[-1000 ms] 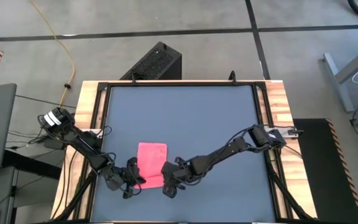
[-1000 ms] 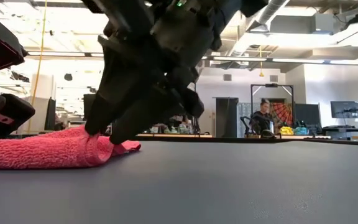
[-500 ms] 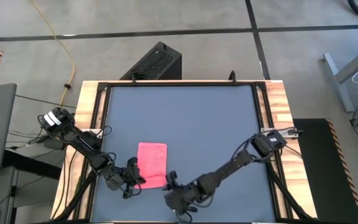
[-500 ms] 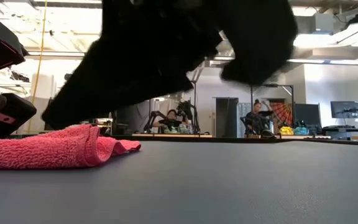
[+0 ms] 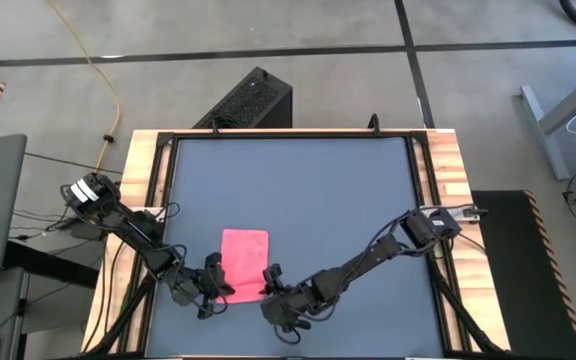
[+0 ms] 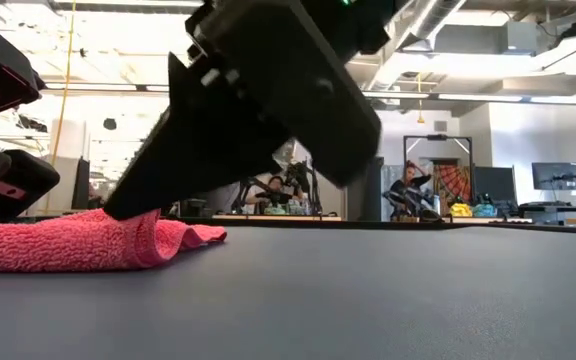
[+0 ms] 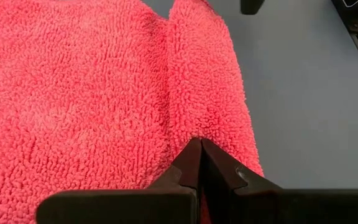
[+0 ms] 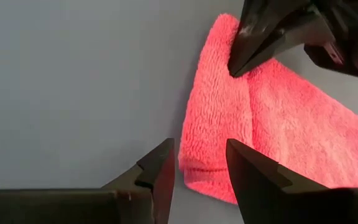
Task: Roll towel
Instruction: Roll the pink towel
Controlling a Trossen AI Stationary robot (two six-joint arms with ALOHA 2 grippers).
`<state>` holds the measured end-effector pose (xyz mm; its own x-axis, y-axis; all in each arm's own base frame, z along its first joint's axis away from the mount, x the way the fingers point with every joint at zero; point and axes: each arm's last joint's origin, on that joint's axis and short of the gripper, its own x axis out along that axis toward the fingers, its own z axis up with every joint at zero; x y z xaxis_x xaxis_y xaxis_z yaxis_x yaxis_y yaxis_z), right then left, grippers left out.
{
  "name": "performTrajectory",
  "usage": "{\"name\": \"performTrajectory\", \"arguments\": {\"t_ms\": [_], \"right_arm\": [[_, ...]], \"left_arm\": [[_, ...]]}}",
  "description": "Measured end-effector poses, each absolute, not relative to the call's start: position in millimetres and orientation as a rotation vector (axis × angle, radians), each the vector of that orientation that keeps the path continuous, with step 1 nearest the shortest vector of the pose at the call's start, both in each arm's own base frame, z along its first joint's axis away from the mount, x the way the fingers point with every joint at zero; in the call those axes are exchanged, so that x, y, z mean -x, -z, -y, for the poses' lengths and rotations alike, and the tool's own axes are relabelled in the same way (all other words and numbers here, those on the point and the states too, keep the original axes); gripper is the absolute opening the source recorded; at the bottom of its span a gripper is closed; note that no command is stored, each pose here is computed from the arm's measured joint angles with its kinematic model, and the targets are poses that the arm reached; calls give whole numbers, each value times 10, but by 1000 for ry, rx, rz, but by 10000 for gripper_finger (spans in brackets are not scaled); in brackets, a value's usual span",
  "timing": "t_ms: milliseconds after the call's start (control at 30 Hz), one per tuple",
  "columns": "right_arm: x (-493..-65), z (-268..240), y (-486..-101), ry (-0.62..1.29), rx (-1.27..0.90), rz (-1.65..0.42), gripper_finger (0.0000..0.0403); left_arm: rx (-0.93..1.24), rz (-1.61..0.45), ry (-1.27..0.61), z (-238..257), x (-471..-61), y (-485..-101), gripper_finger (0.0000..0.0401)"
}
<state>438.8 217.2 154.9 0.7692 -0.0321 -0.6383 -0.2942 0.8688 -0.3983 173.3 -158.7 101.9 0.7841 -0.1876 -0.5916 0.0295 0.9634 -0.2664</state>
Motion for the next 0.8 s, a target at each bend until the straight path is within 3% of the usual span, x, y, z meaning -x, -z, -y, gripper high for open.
{"name": "performTrajectory", "arguments": {"t_ms": [433, 800], "right_arm": [[-4447, -2125, -1264, -139, 536, -735, 168], [-4451, -2066, -1251, -47, 403, -761, 150]], "left_arm": [[248, -667, 129, 1589, -1732, -1017, 0], [239, -668, 135, 1590, -1732, -1017, 0]]}}
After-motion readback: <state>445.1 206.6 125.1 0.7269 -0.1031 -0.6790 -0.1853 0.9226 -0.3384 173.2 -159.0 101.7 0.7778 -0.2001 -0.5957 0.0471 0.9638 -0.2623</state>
